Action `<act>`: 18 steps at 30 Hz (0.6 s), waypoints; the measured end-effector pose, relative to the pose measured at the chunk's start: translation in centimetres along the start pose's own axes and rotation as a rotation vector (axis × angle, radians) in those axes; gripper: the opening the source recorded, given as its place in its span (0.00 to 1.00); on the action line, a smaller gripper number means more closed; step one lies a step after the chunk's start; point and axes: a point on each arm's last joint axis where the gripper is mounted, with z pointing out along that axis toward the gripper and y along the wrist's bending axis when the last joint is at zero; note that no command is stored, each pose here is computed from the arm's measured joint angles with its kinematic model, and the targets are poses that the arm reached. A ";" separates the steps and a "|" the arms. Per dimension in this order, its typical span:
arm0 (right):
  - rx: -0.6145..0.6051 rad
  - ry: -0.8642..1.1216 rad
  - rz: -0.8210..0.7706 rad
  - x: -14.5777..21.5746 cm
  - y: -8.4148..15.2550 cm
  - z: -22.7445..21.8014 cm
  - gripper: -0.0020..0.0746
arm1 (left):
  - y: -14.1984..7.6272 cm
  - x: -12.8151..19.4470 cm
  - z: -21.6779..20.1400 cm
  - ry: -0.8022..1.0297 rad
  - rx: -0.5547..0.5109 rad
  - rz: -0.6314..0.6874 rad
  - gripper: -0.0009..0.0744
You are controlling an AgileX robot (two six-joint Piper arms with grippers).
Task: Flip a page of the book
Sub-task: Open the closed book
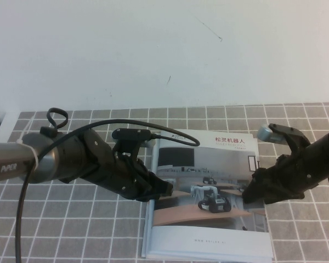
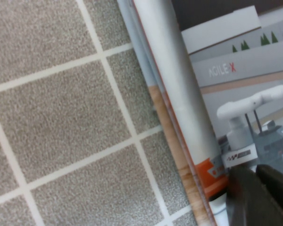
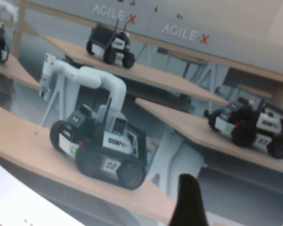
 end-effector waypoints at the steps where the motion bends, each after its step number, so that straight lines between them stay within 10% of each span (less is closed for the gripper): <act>1: -0.008 -0.001 -0.003 -0.1 0.0 0.0 0.64 | 0.0 0.0 0.0 0.002 0.001 0.000 0.01; 18: -0.091 0.006 -0.058 -1.8 1.3 -1.4 0.65 | 0.0 0.0 0.0 0.006 0.008 -0.003 0.01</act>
